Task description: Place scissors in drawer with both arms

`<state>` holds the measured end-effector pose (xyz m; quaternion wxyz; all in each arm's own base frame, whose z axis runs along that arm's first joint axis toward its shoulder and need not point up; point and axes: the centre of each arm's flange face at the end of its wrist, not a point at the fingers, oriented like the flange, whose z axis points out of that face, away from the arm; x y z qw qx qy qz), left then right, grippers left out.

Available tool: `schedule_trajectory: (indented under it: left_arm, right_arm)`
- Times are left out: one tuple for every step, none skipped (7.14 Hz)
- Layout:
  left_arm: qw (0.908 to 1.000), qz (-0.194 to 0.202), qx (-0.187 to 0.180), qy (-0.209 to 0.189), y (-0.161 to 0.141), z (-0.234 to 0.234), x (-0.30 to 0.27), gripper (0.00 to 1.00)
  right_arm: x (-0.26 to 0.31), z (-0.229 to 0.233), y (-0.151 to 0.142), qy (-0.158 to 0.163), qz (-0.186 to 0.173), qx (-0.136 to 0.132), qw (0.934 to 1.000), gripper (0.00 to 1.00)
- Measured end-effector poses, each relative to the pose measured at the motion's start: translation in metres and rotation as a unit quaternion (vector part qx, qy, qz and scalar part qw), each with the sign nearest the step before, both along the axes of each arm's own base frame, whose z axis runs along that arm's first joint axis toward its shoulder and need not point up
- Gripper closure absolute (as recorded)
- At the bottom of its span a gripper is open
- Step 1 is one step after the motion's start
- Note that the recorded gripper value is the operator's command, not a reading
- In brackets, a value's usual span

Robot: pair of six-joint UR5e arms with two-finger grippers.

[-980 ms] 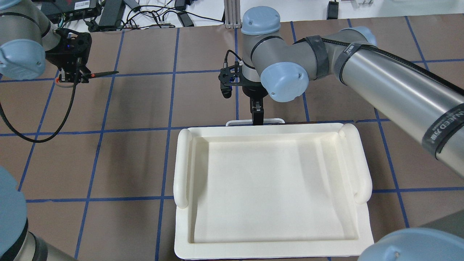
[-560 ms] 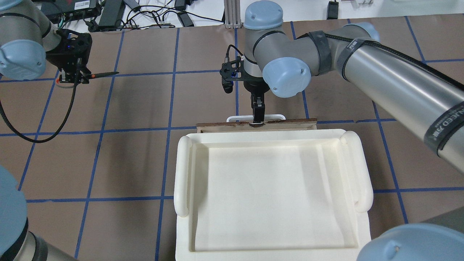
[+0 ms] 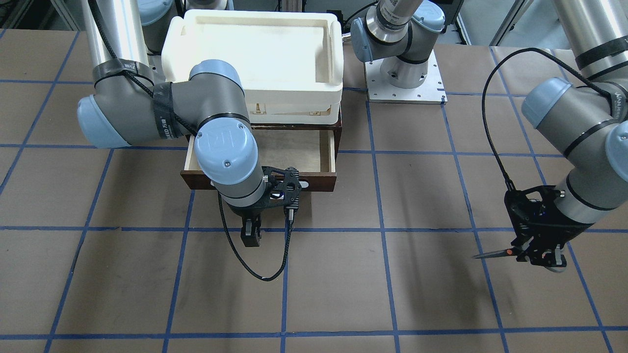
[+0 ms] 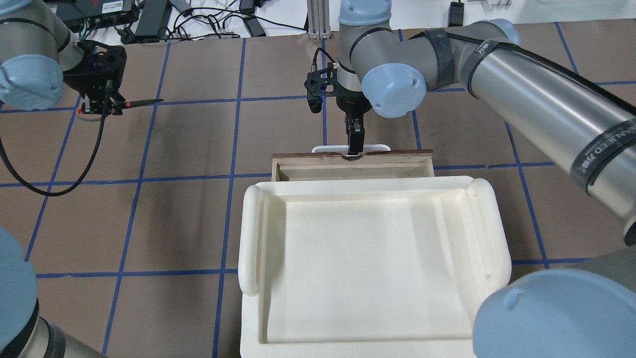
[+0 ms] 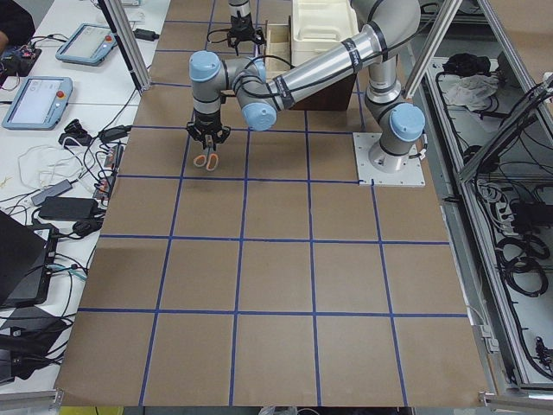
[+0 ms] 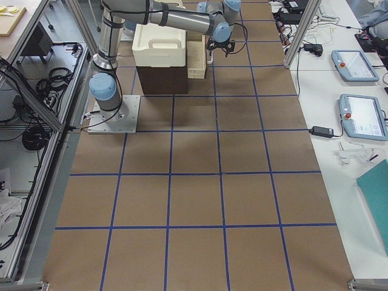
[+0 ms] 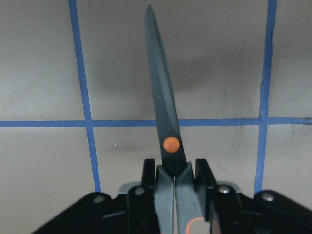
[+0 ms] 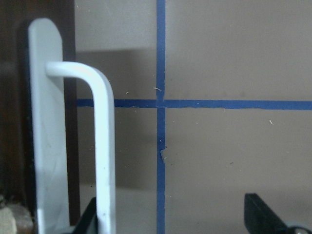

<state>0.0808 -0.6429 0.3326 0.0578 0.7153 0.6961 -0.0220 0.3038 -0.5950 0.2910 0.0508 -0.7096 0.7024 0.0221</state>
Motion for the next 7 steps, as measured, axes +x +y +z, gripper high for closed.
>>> schedule_trajectory:
  left_arm:
    - [1.0000,0.000,0.000,0.000,0.000,0.000,0.000,1.00]
    - [1.0000,0.000,0.000,0.000,0.000,0.000,0.000,1.00]
    - [1.0000,0.001,0.002,-0.004,0.000,-0.001,0.001,1.00]
    - [1.0000,0.001,0.004,-0.008,0.000,-0.002,0.002,1.00]
    - [0.9999,0.001,0.005,-0.009,0.000,-0.002,0.002,1.00]
    - [0.9999,0.001,0.005,-0.010,0.000,-0.003,0.002,1.00]
    - [0.9999,0.001,0.006,-0.010,0.000,-0.004,0.002,1.00]
  right_arm:
    - [0.001,-0.001,-0.005,0.000,0.000,-0.002,1.0000,0.00]
    - [0.001,-0.001,-0.008,-0.002,0.000,-0.007,1.0000,0.00]
    - [0.001,-0.002,-0.012,-0.003,0.000,-0.012,0.9999,0.00]
    - [0.001,-0.003,-0.014,-0.004,0.001,-0.016,0.9999,0.00]
    - [0.002,-0.003,-0.017,-0.005,0.004,-0.021,0.9998,0.00]
    - [0.003,-0.003,-0.022,-0.006,0.006,-0.024,0.9997,0.00]
    - [0.004,-0.003,-0.026,-0.007,0.007,-0.027,0.9996,0.00]
